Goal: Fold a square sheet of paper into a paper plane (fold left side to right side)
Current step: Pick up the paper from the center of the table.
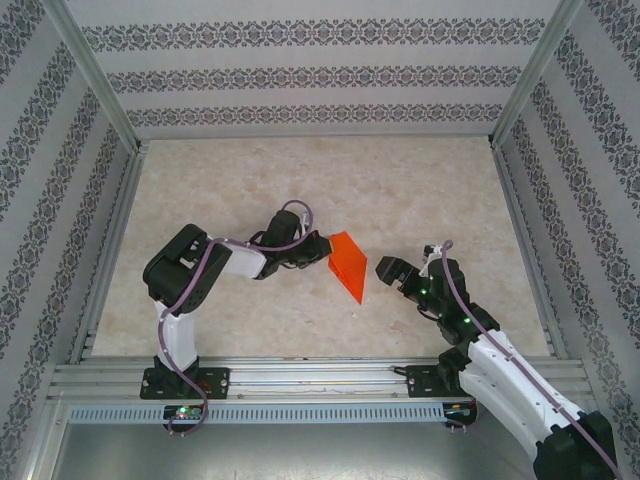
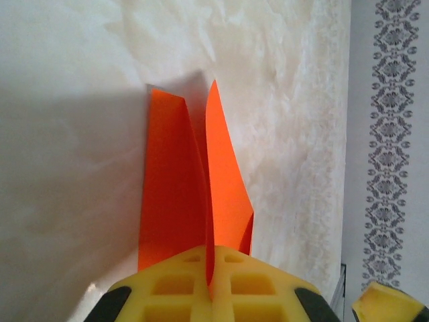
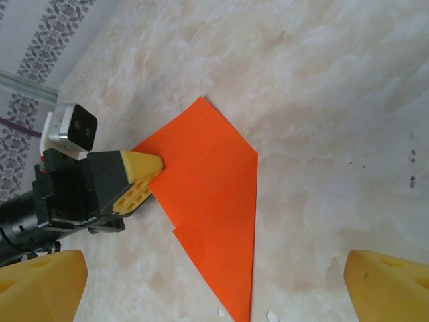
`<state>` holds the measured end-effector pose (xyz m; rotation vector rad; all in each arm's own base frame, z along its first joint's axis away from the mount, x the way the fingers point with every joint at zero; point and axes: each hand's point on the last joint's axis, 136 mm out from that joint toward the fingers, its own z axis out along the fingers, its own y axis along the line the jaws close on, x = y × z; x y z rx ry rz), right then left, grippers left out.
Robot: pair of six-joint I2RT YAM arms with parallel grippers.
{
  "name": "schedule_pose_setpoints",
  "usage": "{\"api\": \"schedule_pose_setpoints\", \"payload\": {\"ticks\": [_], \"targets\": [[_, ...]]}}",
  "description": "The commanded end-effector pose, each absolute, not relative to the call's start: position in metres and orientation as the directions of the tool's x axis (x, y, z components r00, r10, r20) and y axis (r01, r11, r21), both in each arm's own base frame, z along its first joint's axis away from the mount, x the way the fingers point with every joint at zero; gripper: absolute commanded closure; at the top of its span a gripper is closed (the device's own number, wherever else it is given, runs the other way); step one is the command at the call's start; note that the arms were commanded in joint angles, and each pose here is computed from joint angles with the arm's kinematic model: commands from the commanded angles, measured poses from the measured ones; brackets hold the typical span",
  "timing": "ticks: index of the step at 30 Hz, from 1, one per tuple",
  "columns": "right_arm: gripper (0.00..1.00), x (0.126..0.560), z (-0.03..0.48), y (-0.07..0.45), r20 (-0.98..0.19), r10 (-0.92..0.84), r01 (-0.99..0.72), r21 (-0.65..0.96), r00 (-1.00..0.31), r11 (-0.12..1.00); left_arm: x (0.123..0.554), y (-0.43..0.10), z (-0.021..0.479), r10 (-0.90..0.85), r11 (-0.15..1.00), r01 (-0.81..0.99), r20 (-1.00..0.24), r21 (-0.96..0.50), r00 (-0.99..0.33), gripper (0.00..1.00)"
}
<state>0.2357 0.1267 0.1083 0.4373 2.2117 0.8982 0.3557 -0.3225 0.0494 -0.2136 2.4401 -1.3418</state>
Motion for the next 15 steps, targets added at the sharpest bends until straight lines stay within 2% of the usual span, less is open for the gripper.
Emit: {"api": "schedule_pose_setpoints", "payload": {"ticks": [1,6,10,15], "targets": [[0.02,0.234,0.116,0.138,-0.493,0.458,-0.033,0.706,-0.740,0.707,0.342,-0.321,0.082,-0.224,0.490,0.169,-0.311,-0.855,-0.924,0.99],[0.02,0.231,0.120,0.161,-0.479,0.343,-0.142,0.724,-0.808,0.675,0.316,-0.307,0.106,-0.146,0.426,0.291,-0.383,-0.856,-0.912,1.00],[0.02,0.227,0.120,0.184,-0.443,0.252,-0.220,0.770,-0.860,0.599,0.289,-0.303,0.125,-0.057,0.324,0.387,-0.426,-0.864,-0.903,1.00],[0.02,0.227,0.125,0.208,-0.411,0.157,-0.289,0.819,-0.898,0.496,0.265,-0.301,0.127,0.030,0.269,0.434,-0.443,-0.860,-0.896,1.00]]}}
